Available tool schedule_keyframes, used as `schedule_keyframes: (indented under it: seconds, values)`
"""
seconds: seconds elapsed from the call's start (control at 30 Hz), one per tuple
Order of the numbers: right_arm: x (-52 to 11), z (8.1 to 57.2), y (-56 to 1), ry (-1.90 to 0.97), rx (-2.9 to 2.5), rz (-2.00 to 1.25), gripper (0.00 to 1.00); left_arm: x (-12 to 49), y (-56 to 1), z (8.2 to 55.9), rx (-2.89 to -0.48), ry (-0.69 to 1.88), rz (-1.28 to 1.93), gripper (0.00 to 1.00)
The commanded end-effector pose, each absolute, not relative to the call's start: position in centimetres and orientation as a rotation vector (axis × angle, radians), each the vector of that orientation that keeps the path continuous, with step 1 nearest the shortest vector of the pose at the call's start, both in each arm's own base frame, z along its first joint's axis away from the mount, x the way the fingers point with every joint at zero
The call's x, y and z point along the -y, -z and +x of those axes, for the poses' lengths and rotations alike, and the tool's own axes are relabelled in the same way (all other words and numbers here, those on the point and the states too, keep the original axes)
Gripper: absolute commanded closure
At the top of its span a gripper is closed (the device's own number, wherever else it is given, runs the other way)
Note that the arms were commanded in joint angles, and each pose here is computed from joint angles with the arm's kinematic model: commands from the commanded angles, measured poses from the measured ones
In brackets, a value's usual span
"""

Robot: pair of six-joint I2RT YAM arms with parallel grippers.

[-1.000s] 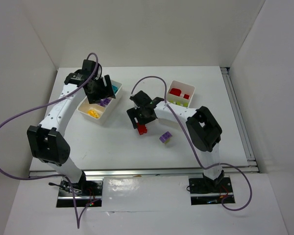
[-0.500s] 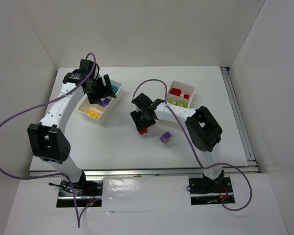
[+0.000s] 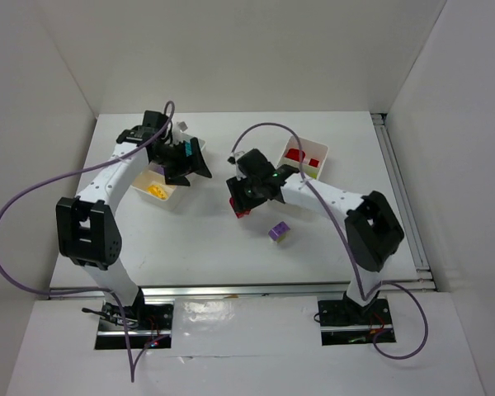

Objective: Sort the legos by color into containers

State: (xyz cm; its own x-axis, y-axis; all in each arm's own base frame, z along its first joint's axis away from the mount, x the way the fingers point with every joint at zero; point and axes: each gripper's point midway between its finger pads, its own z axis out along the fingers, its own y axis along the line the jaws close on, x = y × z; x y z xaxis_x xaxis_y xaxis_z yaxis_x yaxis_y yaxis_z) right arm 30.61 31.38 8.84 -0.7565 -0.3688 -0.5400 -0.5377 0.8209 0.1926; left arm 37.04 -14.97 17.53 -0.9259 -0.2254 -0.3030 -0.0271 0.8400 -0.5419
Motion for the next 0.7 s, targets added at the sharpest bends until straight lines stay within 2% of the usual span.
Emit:
schedule_keyframes:
  seconds: [0.0,0.1,0.27,0.67]
  values:
    - [-32.4,32.2,-15.9,-0.618,-2.272,-0.637,0.60,18.1,-18.1,36.3,-2.610,1.001,0.008,0.08]
    - [-32.4,32.2,-17.9,-0.678,-2.210,-0.621,0.60,20.1,-17.3,35.1,-2.611,1.153,0.041,0.07]
    - [-32.3,32.2,-18.2,-0.733,-2.212,-0.586,0.60,22.9,-18.7,34.6,-2.451,1.401,0.119,0.07]
    - [-32.8,32.3,-18.7,-0.757,-2.201,-0.597,0.60,24.1,-19.9,33.8,-2.313,1.489,0.151,0.11]
